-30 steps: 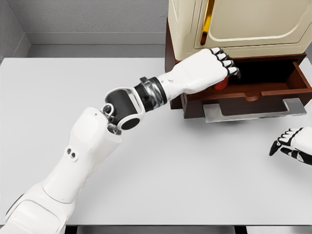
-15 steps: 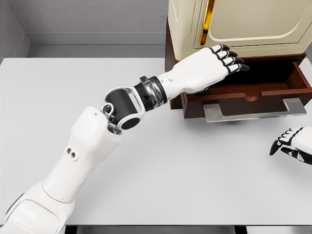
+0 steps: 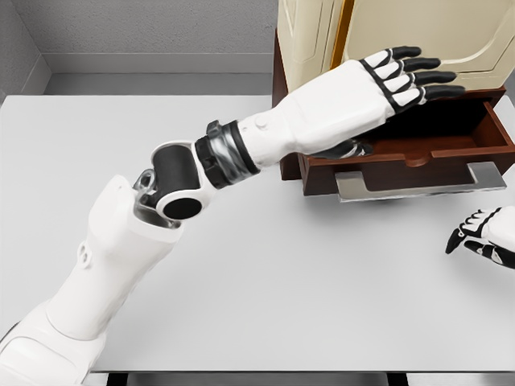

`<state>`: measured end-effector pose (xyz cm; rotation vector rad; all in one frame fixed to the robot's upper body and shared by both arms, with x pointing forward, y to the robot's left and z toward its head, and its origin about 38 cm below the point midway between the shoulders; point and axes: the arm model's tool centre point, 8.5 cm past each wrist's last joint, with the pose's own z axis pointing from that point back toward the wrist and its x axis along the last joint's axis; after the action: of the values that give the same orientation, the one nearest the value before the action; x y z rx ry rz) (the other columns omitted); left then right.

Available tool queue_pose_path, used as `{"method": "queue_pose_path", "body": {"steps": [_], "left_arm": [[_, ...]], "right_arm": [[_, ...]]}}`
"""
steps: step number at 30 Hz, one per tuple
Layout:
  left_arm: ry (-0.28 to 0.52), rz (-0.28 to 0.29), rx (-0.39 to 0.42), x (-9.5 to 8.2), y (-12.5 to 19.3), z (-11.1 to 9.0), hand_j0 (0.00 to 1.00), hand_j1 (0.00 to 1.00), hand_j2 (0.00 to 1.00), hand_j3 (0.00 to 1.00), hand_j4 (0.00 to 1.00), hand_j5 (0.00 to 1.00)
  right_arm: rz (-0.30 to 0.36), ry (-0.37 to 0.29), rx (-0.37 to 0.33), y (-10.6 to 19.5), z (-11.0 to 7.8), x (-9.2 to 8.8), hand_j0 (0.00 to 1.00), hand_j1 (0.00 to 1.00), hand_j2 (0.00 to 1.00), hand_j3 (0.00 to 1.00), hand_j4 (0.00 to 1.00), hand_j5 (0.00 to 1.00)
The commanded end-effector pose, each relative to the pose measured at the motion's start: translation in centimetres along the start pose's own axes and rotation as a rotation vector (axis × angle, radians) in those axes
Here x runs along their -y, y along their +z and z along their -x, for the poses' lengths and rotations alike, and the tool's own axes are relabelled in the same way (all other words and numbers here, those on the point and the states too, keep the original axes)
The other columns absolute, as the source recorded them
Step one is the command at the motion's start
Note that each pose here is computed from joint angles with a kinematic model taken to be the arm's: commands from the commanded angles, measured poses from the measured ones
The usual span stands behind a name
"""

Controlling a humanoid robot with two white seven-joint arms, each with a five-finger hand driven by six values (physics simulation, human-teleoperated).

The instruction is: Put the switch into the drawer with left arm, and close the drawer with right arm

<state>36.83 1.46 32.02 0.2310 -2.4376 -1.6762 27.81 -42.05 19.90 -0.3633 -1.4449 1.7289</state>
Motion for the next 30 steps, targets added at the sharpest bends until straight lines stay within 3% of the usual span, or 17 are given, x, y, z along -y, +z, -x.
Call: {"method": "queue_pose_path", "body": {"steps": [1,3,8,10,12,14,17,20,23,28,30], "left_arm": [[0.118,-0.035,0.045,-1.0,1.6,-0.1,1.0,1.0,1.0,1.0,1.0,1.0],[0.279,-0.073,0.064,-1.8,3.5,0.8,1.0,1.0,1.0,1.0,1.0,1.0],[0.606,0.097,0.162,-0.7,6.7,0.8,1.0,1.0,1.0,1.0,1.0,1.0],[0.691,0.124,0.202,-0.6,7.2,0.5,1.0,1.0,1.0,1.0,1.0,1.0],[0.819,0.14,0.156,-0.2,7.8,1.1,1.0,1.0,1.0,1.0,1.0,1.0],[0.872,0.142,0.11,-0.2,7.9,1.7,1.0,1.0,1.0,1.0,1.0,1.0],[0.988,0.098,-0.032,-1.0,9.1,4.9,1.0,1.0,1.0,1.0,1.0,1.0],[1.083,0.062,-0.123,0.3,8.6,7.7,1.0,1.0,1.0,1.0,1.0,1.0],[1.14,0.067,-0.154,0.9,8.7,8.1,1.0,1.0,1.0,1.0,1.0,1.0],[1.17,0.074,-0.161,1.8,9.1,7.6,1.0,1.0,1.0,1.0,1.0,1.0],[1.186,0.088,-0.2,2.3,9.4,8.1,1.0,1.0,1.0,1.0,1.0,1.0]], "right_arm": [[0.002,-0.004,0.0,0.0,0.0,0.1,0.47,0.47,0.47,0.47,0.47,0.47],[0.003,-0.003,-0.001,0.0,0.0,0.2,0.47,0.47,0.47,0.47,0.47,0.47],[0.009,-0.001,-0.001,0.0,0.1,0.3,0.47,0.47,0.47,0.47,0.47,0.47],[0.01,0.0,-0.001,0.0,0.1,0.4,0.47,0.47,0.47,0.47,0.47,0.47],[0.025,0.003,0.001,0.0,0.1,1.0,0.47,0.47,0.47,0.47,0.47,0.47],[0.035,0.008,0.002,-0.1,0.2,1.4,0.47,0.47,0.47,0.47,0.47,0.47],[0.052,0.025,0.002,-0.2,0.3,2.2,0.47,0.47,0.47,0.47,0.47,0.47],[0.053,0.026,0.002,-0.2,0.3,2.3,0.47,0.47,0.47,0.47,0.47,0.47],[0.058,0.031,0.003,-0.3,0.3,2.5,0.47,0.47,0.47,0.47,0.47,0.47],[0.065,0.024,0.004,-0.4,0.3,2.3,0.47,0.47,0.47,0.47,0.47,0.47],[0.065,0.023,0.008,-0.5,0.2,2.3,0.47,0.47,0.47,0.47,0.47,0.47]]}}
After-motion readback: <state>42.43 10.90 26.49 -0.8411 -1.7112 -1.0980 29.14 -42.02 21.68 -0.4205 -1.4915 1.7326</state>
